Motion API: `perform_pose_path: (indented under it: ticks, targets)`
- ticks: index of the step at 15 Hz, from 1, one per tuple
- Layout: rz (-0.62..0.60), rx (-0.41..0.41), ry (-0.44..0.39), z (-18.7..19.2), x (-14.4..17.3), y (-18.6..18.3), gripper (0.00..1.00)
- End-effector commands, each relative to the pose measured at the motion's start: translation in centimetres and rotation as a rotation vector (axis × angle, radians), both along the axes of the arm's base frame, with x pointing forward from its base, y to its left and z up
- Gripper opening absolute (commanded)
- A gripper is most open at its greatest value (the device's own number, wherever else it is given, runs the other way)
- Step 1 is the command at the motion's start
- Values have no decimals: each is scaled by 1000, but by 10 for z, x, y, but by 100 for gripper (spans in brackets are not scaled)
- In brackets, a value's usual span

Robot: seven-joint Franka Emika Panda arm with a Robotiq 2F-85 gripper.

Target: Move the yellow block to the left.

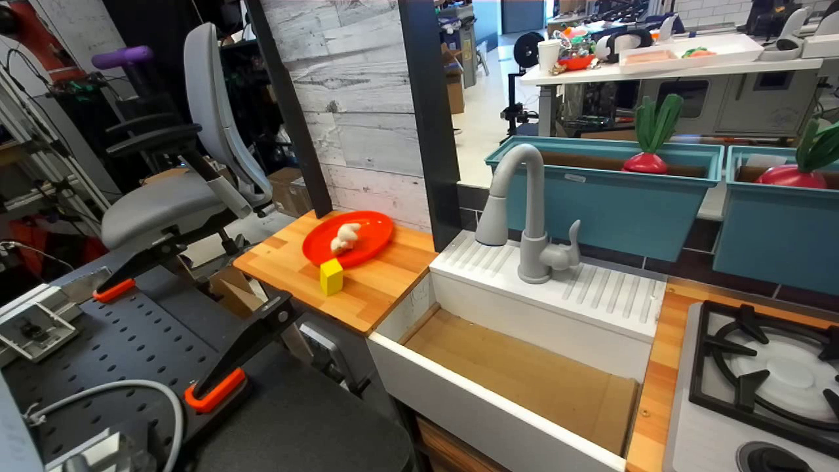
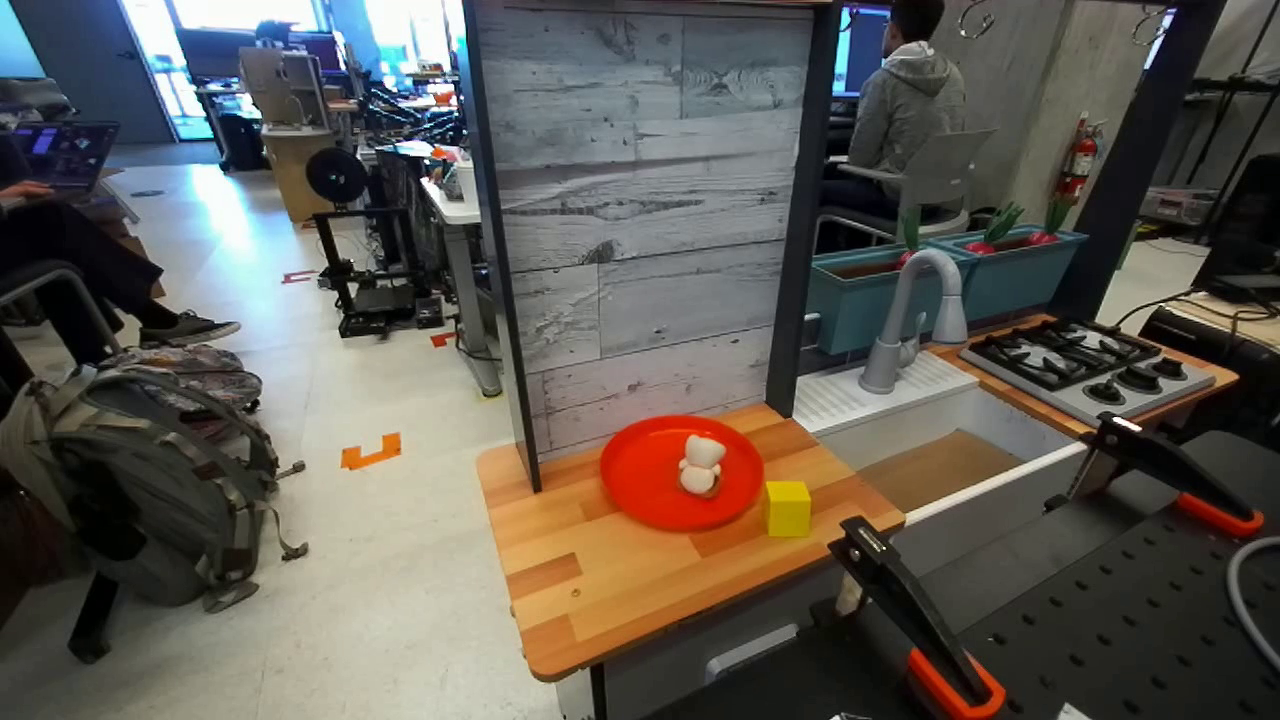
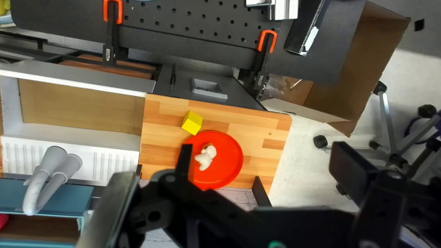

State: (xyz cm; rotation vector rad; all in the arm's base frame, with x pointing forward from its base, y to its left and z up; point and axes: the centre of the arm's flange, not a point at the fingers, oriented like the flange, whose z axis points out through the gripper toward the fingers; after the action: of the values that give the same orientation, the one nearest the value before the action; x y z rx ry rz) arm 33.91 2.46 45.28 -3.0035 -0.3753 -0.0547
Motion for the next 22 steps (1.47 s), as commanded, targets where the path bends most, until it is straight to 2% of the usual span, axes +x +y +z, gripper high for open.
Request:
perform_pose_path:
  ticks: [1, 4, 7, 13, 15, 16, 17, 19, 22]
  targets:
    - [113, -42, -41, -46, 31, 14, 100]
    - [223, -36, -96, -93, 55, 28, 100]
    - [313, 7, -106, -145, 77, 38, 100]
    - [516, 85, -11, -259, 91, 35, 100]
    - [591, 129, 27, -286, 93, 39, 100]
    - [616, 135, 45, -295, 95, 41, 100]
    - [564, 105, 21, -260, 73, 48, 100]
    - [597, 123, 48, -282, 79, 46, 100]
    - [605, 128, 54, -290, 85, 43, 100]
